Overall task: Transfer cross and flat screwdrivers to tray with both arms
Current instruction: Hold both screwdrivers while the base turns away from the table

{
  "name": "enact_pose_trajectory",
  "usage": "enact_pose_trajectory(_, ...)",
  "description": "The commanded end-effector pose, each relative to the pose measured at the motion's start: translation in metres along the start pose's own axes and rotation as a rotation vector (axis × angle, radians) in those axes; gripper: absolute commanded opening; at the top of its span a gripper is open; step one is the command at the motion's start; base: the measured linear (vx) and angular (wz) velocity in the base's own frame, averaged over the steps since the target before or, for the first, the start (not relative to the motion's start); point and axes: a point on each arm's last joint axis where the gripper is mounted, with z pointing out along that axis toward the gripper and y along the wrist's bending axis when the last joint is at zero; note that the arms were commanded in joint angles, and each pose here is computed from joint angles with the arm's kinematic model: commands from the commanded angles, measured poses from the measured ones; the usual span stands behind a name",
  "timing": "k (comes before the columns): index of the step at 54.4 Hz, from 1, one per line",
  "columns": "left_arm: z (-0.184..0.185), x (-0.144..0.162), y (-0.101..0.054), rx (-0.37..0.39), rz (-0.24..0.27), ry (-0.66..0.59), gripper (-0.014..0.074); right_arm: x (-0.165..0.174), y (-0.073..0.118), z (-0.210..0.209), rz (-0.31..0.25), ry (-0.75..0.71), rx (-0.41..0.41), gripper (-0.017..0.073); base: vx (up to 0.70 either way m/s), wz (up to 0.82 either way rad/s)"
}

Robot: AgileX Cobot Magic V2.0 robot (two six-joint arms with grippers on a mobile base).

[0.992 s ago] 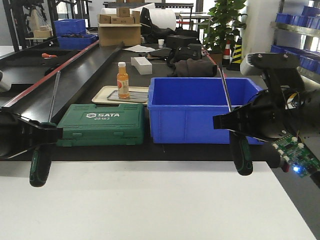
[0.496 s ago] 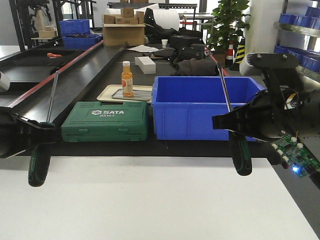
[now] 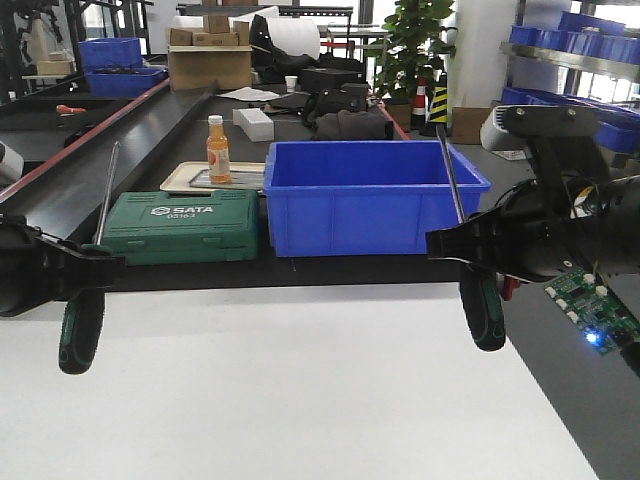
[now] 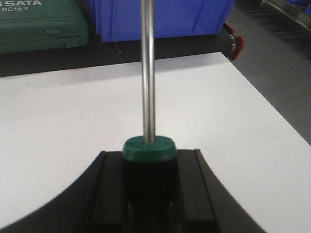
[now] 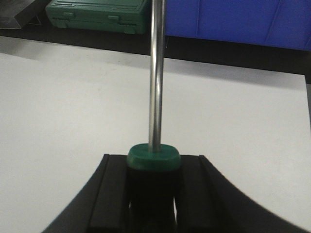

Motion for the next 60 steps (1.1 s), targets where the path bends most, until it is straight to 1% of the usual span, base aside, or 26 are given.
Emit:
enact_pose_trajectory(1, -0.0164, -0.0194, -0.0067, 0.001, -0.011, -0.128, 0.0, -0.0215, 0.002, -0.02, -0.005, -0.158, -0.005, -0.0008, -0.25, -0.18)
enact_pose_trajectory(16, -0.0164, -0.0194, -0.0067, 0.001, -0.011, -0.128, 0.0, -0.0213, 0.002, -0.02, -0.005, -0.156, -0.005, -0.0008, -0.26, -0.25)
enact_pose_trajectory(27, -0.0164, -0.0194, -0.0067, 0.001, -0.011, -0.128, 0.0, -0.0213, 0.002, -0.02, -0.005, -0.156, -0.005, -0.0008, -0.24, -0.42)
enact_pose_trajectory(40, -0.0165, -0.0195, -0.0067, 0.001, -0.011, -0.128, 0.0, -0.0212, 0.002, -0.02, -0.005, -0.155, -0.005, -0.0008, -0.19, -0.64)
enact_pose_trajectory(60, -0.0165, -0.0195, -0.0067, 0.001, -0.011, -0.128, 0.0, -0.0212, 0.002, -0.02, -0.005, -0.155, -0.005, -0.0008, -0.13, -0.79)
